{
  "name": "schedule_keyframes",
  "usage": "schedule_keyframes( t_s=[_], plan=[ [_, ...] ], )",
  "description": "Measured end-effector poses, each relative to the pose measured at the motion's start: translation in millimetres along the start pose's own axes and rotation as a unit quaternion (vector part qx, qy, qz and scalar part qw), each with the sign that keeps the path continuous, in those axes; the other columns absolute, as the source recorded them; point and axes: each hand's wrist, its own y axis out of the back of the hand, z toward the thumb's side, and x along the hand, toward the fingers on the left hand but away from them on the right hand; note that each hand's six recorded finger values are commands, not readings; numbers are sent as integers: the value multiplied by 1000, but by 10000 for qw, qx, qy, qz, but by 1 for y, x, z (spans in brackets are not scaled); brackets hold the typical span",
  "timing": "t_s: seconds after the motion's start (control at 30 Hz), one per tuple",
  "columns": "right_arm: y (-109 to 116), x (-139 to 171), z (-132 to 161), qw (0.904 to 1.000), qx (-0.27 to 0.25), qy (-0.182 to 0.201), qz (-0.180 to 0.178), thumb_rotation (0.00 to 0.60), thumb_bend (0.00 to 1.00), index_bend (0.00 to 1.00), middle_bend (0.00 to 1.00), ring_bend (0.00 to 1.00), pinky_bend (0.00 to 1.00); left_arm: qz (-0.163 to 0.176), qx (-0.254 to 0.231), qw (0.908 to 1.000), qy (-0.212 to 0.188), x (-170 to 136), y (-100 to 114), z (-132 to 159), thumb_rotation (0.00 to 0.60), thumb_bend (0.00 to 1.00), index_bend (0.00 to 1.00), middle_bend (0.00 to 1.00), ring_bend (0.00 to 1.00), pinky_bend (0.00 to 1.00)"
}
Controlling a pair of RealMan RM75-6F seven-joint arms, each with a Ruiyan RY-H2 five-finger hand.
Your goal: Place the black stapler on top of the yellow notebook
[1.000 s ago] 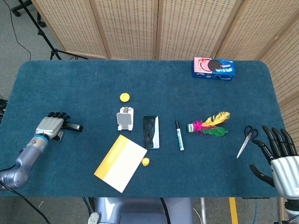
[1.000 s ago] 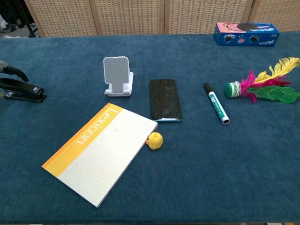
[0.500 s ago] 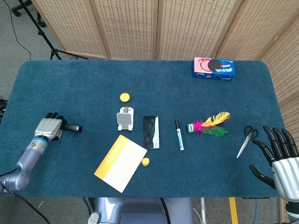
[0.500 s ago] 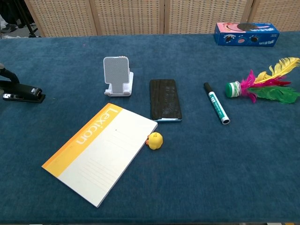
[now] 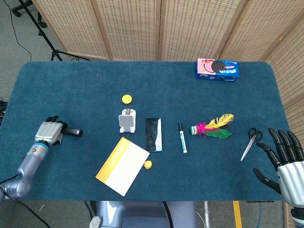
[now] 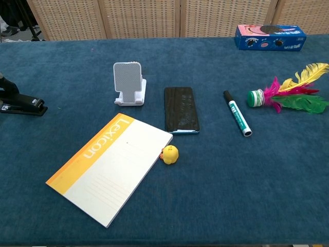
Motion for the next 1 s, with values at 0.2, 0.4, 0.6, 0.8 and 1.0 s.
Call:
schedule_keyframes(
  t_s=[0.2, 0.4, 0.6, 0.8, 1.0],
  plan=[
    [1, 0, 0, 10000, -7, -7, -26, 600, 208, 257, 33, 10, 0, 255, -14, 9997, -8, 0, 8, 3, 600, 670, 577, 409, 146, 166],
    [2, 0, 0, 10000, -17, -7, -23, 600, 208, 257, 33, 10, 0, 405, -89, 9991, -56, -3, 17, 6, 600, 670, 593, 420, 158, 176],
    [3, -1, -1, 10000, -22, -30, -48, 600, 208, 257, 33, 10, 0, 623, -137, 9979, -114, -8, 32, 10, 600, 670, 593, 420, 158, 177],
    [5, -1, -1, 10000, -36, -44, -69, 600, 208, 257, 33, 10, 0, 776, -145, 9965, -264, -15, 46, 22, 600, 669, 593, 420, 158, 177],
    [7, -1, -3, 9999, -51, -75, -85, 600, 208, 257, 33, 10, 0, 884, -169, 9943, -567, -28, 57, 47, 600, 666, 593, 420, 158, 176]
  ],
)
